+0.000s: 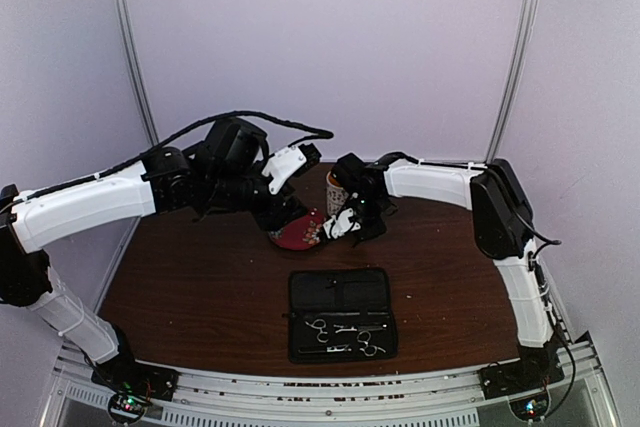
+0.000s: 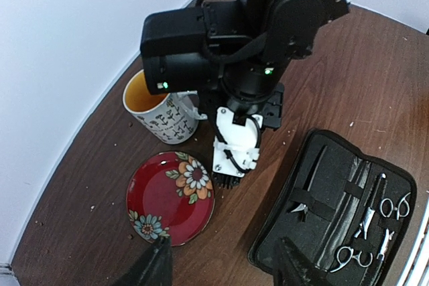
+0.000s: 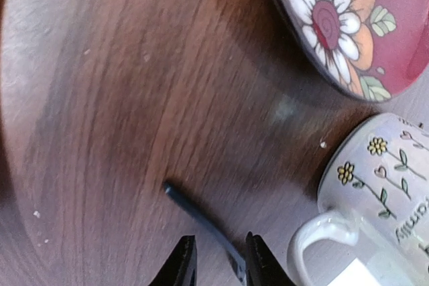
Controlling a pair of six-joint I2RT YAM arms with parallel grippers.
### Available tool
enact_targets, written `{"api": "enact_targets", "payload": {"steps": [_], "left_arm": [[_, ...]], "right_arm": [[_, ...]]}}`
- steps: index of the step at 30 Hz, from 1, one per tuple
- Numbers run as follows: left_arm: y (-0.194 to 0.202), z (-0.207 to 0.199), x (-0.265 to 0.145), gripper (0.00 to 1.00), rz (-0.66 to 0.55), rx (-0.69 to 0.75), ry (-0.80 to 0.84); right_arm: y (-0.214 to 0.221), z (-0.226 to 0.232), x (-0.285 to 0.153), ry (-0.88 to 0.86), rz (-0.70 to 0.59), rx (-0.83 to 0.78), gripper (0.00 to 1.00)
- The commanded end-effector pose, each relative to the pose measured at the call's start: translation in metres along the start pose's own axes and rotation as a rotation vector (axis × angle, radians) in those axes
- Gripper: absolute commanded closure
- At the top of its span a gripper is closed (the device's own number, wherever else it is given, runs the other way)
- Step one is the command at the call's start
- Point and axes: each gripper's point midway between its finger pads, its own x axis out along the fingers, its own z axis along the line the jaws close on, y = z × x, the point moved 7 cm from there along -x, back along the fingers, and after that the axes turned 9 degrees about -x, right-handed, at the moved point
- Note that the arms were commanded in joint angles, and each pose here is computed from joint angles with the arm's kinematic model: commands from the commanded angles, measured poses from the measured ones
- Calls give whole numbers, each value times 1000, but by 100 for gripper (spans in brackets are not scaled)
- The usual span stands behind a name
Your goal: Sort the hair-cutting tools
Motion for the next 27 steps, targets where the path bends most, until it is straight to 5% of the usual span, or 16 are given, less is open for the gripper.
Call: {"api": "enact_targets", "payload": {"steps": [1, 21, 27], "left_arm": [[-17, -2, -11, 48, -60, -4, 45], [-16, -3, -11, 44, -56, 3, 61], [-14, -5, -8, 44, -49, 4, 66]], "right_arm": [[4, -7, 8, -25, 57, -15, 74], [3, 16, 23, -178, 80, -37, 75], [2, 19, 21, -191, 91, -30, 97]]}}
